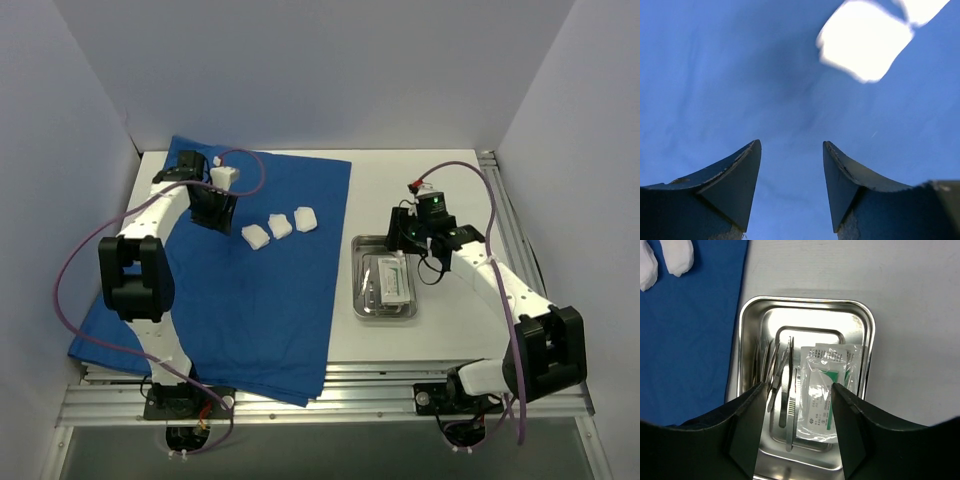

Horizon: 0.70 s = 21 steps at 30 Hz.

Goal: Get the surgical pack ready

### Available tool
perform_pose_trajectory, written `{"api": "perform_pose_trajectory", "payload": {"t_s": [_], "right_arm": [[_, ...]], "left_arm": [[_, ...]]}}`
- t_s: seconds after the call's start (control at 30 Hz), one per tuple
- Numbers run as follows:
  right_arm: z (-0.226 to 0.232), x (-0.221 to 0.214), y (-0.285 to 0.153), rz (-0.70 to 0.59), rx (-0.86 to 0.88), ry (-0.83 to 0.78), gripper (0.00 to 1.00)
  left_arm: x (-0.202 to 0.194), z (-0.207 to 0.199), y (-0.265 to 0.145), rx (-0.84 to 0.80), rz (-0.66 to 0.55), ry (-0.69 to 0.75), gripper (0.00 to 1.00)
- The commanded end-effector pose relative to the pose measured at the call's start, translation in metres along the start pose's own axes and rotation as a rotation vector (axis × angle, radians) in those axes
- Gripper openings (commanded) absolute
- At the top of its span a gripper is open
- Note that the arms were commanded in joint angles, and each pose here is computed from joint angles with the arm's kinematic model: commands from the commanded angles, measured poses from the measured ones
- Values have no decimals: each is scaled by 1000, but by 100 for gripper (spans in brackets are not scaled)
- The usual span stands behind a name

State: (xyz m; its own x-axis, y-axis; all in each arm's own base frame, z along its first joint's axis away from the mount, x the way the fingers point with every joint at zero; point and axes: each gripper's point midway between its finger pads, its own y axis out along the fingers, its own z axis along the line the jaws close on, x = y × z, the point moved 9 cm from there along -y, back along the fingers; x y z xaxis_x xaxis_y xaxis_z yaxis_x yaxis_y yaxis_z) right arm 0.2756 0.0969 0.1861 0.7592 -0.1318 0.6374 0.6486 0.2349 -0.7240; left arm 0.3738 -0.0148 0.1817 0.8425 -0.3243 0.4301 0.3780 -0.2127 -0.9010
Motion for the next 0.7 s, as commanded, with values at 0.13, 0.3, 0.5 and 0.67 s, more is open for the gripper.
{"api": "perform_pose_trajectory", "payload": {"t_s": [0.13,0.3,0.5,0.67], "right_arm": [[24,-1,4,9,-15,-56,50],[28,-7,10,18,0,-54,50],[28,-8,12,24,2,-53,50],[27,-9,13,18,-4,-55,50]], "left_arm": [[53,-23,46,-118,-44,-36,64],[56,-27,77,-144,0,-45,61],[55,-29,99,-154,11,-50,61],[51,-40,108,-213,25,-44,59]]}}
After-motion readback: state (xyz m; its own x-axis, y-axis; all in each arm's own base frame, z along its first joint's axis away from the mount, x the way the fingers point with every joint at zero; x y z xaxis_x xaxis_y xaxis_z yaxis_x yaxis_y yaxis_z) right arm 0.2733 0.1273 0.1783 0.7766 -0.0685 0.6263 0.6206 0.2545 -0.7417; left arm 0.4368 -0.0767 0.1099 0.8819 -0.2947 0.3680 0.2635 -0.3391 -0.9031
